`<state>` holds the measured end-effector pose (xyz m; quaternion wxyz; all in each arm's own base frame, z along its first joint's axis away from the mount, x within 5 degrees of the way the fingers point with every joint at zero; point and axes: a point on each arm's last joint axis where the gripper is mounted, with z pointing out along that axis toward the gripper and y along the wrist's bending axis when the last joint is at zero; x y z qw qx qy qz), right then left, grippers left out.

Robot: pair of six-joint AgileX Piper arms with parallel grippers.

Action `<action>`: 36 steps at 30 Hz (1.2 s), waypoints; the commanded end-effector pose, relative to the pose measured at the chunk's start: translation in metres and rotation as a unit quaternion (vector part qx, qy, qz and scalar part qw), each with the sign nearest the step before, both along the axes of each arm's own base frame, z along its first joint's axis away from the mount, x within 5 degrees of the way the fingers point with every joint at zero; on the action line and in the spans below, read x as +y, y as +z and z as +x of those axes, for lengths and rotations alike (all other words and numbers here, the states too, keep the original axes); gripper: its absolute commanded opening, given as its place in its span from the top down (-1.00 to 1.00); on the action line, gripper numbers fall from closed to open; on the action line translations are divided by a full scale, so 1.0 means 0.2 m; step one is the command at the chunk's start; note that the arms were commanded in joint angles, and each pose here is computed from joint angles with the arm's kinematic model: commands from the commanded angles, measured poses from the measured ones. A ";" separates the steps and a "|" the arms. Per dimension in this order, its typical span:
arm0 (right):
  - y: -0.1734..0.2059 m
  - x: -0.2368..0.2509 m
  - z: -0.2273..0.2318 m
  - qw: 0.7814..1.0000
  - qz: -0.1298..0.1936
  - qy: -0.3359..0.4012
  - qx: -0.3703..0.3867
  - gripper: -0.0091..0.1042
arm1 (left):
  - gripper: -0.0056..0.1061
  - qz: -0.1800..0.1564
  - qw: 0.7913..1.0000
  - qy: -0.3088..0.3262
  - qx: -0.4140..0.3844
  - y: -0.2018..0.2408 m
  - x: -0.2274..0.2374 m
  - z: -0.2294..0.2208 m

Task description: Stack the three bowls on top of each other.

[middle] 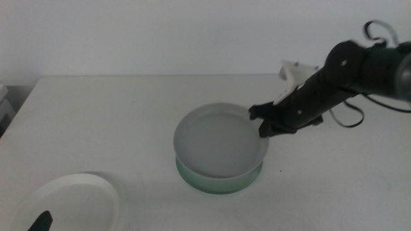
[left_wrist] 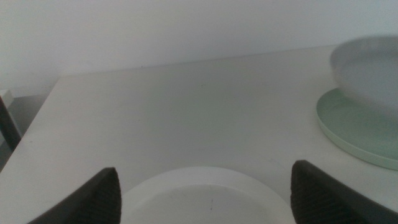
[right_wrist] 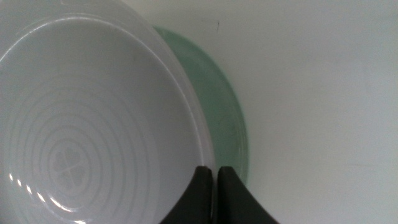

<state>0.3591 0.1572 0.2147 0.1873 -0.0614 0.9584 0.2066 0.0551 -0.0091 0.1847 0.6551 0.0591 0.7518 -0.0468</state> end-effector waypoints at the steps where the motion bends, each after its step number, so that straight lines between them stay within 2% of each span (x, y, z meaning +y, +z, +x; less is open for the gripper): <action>1: 0.08 0.02 0.02 0.999 0.014 -0.003 -0.041 0.86 | -0.98 -0.019 0.999 0.004 -0.045 0.05 0.00 0.00; 6: 0.03 0.03 0.04 0.999 0.003 0.008 -0.042 0.83 | -0.98 -0.019 0.999 0.004 -0.045 0.05 0.00 0.00; 9: 0.04 0.03 0.04 0.999 0.004 0.007 -0.047 0.71 | -0.98 -0.019 0.999 0.004 -0.045 0.05 0.00 0.00; 11: 0.04 0.03 0.04 0.999 0.002 0.010 -0.050 0.58 | -0.98 -0.019 0.999 0.004 -0.045 0.05 0.00 0.00; 12: 0.06 0.03 0.03 0.999 0.006 0.014 -0.047 0.21 | -0.98 -0.019 0.999 0.004 -0.045 0.05 0.00 0.00; 17: 0.29 -0.01 -0.05 0.995 0.013 0.043 -0.089 -0.10 | -0.98 -0.019 0.999 0.004 -0.045 0.05 0.00 0.00; 22: 0.61 -0.07 -0.27 0.979 0.013 0.112 -0.172 -0.13 | -0.98 -0.019 0.999 0.004 -0.045 0.05 0.00 0.00; 26: 0.79 -0.15 -0.49 0.965 0.022 0.127 -0.231 -0.13 | -0.98 -0.019 0.999 0.004 -0.045 0.05 0.00 0.00; 33: 0.84 -0.32 -0.97 0.939 0.010 0.149 -0.310 -0.13 | -0.98 -0.019 0.999 0.004 -0.045 0.05 0.00 0.00; 36: 0.83 -0.40 -1.18 0.925 0.017 0.143 -0.351 -0.13 | -0.98 -0.019 0.999 0.004 -0.045 0.05 0.00 0.00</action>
